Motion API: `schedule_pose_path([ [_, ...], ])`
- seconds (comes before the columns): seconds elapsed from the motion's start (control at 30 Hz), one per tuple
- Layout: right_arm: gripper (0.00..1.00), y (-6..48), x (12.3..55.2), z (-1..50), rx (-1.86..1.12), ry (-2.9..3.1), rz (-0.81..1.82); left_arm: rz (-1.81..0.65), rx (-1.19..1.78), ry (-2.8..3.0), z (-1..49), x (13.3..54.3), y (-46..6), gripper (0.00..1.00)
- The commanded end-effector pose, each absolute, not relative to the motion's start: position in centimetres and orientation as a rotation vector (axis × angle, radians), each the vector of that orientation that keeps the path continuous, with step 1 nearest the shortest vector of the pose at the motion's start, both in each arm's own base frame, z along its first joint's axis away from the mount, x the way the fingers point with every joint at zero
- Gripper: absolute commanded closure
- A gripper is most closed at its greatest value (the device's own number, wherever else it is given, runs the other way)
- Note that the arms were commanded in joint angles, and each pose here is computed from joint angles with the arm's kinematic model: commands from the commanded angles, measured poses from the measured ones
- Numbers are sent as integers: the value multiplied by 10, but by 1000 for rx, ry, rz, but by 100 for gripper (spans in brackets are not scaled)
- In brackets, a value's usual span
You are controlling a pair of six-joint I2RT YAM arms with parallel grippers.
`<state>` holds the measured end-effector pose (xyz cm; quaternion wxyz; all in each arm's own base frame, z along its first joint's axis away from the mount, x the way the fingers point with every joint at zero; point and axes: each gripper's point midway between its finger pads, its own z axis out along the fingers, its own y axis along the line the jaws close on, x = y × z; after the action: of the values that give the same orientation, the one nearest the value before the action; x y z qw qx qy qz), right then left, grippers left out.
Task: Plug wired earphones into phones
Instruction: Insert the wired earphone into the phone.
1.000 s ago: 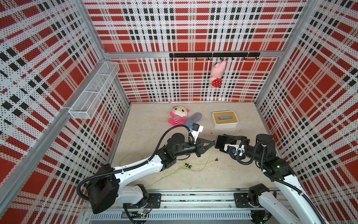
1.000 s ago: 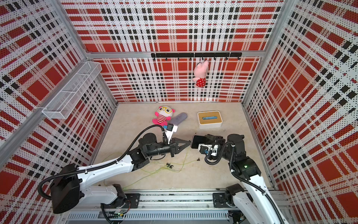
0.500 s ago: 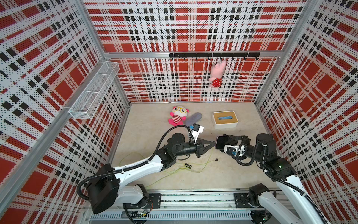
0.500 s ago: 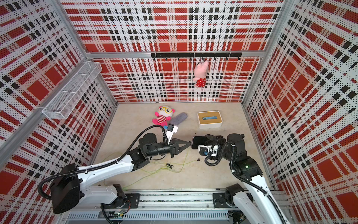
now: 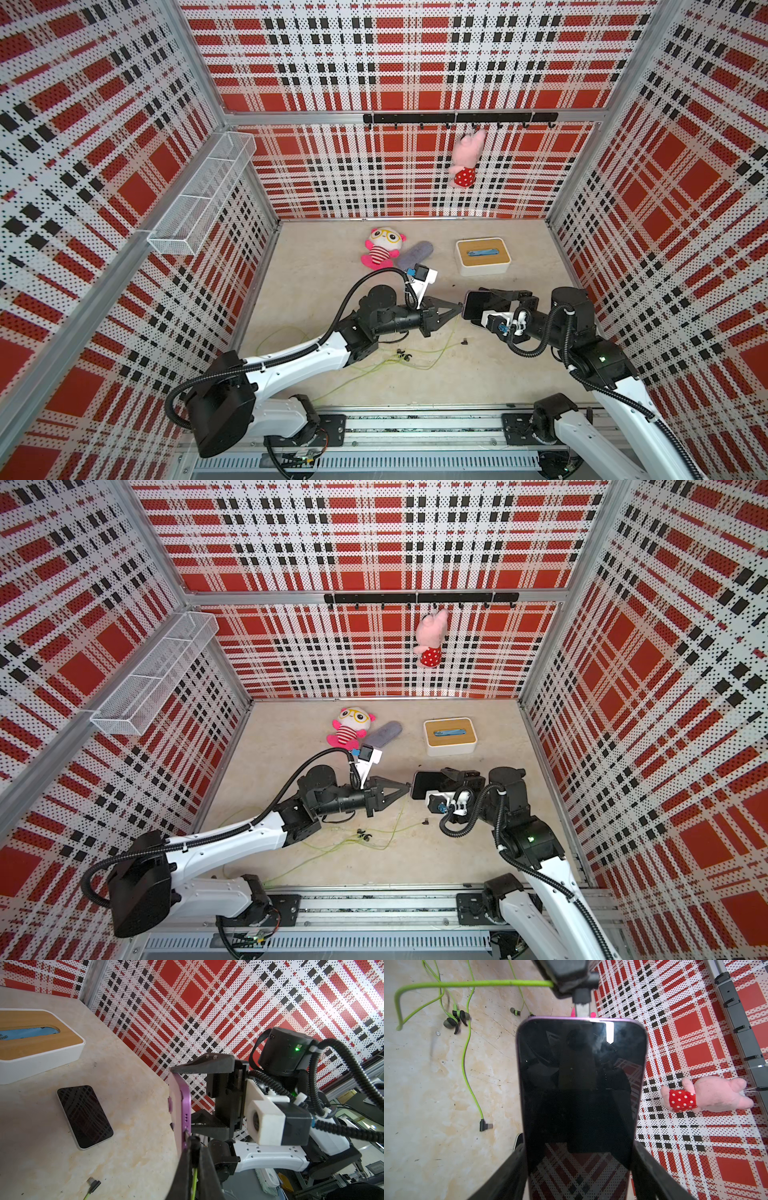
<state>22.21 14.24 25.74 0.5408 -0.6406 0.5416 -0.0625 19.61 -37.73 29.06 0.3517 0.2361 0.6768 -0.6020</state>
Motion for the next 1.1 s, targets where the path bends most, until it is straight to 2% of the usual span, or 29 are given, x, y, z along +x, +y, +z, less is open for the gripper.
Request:
schedule_pose_path([
  [0.0, 36, 159, 211, 315, -1434, 1064, -132, -1576, 643, 1799, 281, 191, -386, 100],
  [0.47, 37, 142, 225, 291, -1518, 1194, -257, -1540, 674, 1851, 269, 189, -390, 100],
  [0.83, 37, 148, 217, 299, -1480, 1185, -174, -1522, 689, 1854, 272, 193, -396, 100],
  [1.07, 36, 139, 215, 284, -1553, 1243, -219, -1462, 703, 1901, 265, 200, -400, 100],
])
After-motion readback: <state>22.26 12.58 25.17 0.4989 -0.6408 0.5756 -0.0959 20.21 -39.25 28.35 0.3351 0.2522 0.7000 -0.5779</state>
